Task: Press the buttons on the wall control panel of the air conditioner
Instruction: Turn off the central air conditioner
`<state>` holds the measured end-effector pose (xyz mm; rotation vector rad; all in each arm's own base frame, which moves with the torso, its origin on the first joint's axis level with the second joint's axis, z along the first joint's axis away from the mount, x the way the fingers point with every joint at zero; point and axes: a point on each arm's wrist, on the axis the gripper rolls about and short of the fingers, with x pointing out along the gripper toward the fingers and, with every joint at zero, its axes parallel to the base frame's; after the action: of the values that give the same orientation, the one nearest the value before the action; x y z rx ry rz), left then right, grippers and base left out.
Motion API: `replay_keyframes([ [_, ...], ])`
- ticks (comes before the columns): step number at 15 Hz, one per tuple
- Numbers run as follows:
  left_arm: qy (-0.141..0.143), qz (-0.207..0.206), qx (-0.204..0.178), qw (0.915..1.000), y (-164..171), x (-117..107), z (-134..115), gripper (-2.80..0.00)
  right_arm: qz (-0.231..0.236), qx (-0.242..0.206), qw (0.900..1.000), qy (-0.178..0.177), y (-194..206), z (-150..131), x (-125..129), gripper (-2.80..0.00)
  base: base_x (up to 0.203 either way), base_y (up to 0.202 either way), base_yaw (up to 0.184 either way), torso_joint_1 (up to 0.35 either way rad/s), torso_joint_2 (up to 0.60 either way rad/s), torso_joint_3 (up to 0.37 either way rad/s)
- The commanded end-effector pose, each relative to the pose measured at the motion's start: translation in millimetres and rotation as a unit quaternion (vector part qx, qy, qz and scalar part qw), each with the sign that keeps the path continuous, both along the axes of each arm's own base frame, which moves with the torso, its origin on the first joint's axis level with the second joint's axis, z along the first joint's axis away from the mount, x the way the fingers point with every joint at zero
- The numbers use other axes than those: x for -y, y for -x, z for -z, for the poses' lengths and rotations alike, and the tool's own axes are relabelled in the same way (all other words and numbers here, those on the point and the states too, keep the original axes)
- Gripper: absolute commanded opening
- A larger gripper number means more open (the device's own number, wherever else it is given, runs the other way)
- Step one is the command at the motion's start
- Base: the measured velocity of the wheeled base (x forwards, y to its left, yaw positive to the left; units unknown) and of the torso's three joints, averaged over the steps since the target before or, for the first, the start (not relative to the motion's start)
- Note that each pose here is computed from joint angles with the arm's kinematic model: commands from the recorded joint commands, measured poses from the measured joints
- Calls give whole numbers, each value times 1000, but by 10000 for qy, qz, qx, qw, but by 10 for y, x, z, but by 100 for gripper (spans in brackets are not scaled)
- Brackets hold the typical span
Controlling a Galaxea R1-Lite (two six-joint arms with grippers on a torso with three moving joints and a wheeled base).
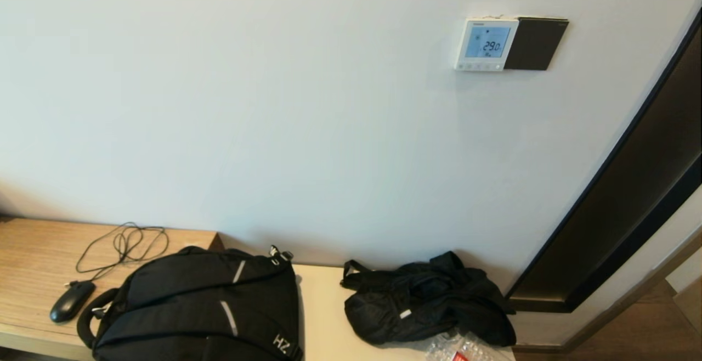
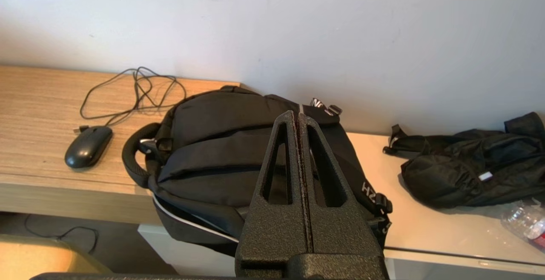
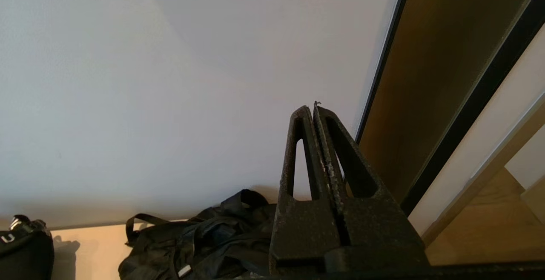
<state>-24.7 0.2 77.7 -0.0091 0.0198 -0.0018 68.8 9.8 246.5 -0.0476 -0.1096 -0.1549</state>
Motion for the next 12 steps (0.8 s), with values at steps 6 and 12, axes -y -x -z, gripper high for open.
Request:
replay_keyframes([
  [6, 0, -4, 7, 10000, 1, 0, 0, -280, -546, -709, 9958, 185, 347, 471, 100, -280, 0, 0, 0, 0, 0, 0],
  [12, 0, -2, 7, 10000, 1, 0, 0, -280, -506, -928, 9942, 184, 765, 1233, 107, -280, 0, 0, 0, 0, 0, 0],
])
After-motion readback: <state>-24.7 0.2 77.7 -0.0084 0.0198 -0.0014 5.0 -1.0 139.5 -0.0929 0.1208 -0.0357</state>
